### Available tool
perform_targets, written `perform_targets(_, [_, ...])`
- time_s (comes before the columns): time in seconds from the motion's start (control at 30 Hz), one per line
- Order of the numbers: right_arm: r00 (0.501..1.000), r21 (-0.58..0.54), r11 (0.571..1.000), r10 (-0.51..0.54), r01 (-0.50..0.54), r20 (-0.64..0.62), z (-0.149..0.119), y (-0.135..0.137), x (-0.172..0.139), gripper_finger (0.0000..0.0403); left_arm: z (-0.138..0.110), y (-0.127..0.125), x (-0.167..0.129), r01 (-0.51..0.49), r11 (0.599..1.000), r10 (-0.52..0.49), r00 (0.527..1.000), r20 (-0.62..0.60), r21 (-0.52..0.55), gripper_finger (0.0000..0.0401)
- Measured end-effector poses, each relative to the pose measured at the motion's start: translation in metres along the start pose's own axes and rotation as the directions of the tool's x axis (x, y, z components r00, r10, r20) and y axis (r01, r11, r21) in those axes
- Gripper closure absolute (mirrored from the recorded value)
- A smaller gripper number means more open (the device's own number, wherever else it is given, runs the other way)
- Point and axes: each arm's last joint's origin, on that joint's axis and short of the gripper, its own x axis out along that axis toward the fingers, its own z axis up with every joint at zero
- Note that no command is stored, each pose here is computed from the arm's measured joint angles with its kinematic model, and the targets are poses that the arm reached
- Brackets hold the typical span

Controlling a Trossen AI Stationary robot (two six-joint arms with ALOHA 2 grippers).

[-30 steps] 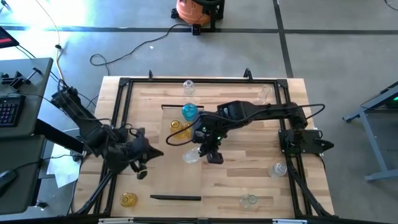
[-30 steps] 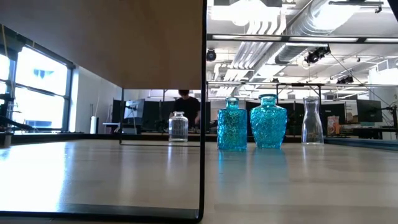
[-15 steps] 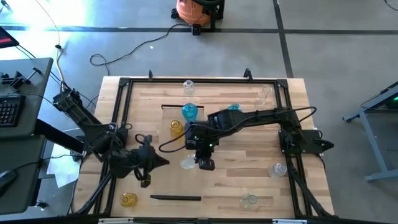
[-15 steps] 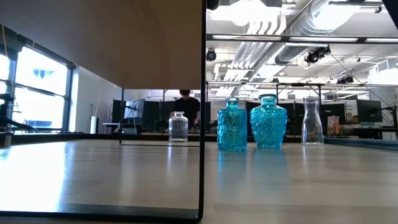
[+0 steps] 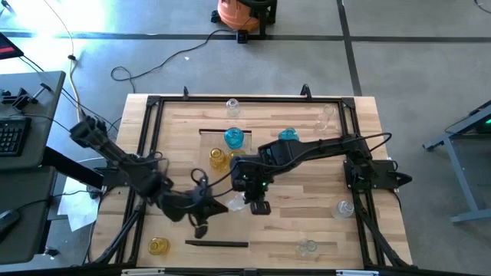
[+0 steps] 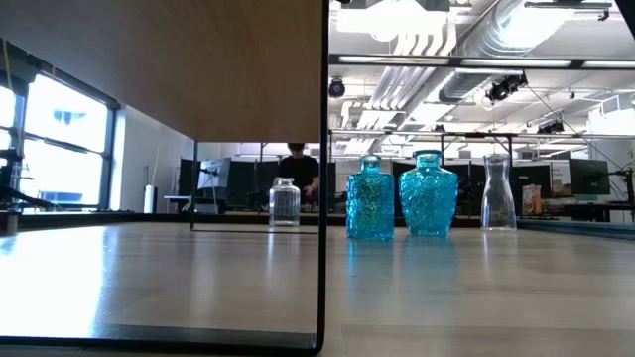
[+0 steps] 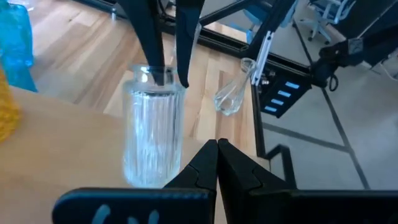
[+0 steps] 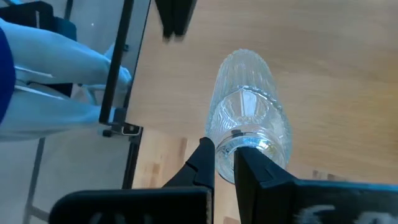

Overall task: Sort vases onto shelf
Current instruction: Put the top middle transparent vase on the shelf

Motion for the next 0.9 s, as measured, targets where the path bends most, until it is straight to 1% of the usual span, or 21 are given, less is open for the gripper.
perform_targets(0.1, [1.0, -0.007, 1.0, -0.015, 0.015, -0.012, -0.002, 0.001, 0.0, 0.0398, -0.006, -0.002, 0.012, -0.009, 1.0, 0.009, 1.0, -0.007, -0.002, 0.0401])
perform_targets(0.17, [0.999, -0.016, 1.0, -0.027, 0.027, -0.018, -0.003, 0.001, -0.001, 0.0398, -0.007, -0.003, 0.016, -0.008, 1.0, 0.007, 1.0, -0.005, -0.026, 0.0401])
perform_targets(0.3, [1.0, -0.025, 0.999, -0.027, 0.027, -0.01, -0.002, 0.001, -0.001, 0.0398, -0.009, -0.005, 0.015, -0.012, 0.999, 0.012, 1.0, -0.002, -0.045, 0.0401])
perform_targets(0.5, [1.0, -0.041, 0.999, -0.025, 0.025, -0.003, -0.001, 0.001, -0.001, 0.0398, -0.008, -0.003, 0.015, -0.06, 0.997, 0.062, 0.997, 0.038, -0.054, 0.0401])
perform_targets(0.6, [1.0, -0.046, 0.999, -0.024, 0.024, -0.002, -0.001, 0.001, -0.001, 0.0398, -0.008, -0.003, 0.015, -0.067, 0.996, 0.069, 0.997, 0.044, -0.057, 0.0401])
perform_targets(0.73, [1.0, -0.047, 0.999, -0.019, 0.019, -0.002, -0.001, 0.001, -0.001, 0.0398, -0.008, -0.003, 0.015, -0.074, 0.996, 0.076, 0.996, 0.039, -0.052, 0.0401])
perform_targets(0.9, [1.0, -0.047, 0.999, -0.014, 0.014, -0.004, -0.001, 0.001, -0.001, 0.0398, -0.013, 0.001, 0.015, -0.115, 0.992, 0.115, 0.993, -0.003, -0.057, 0.0401])
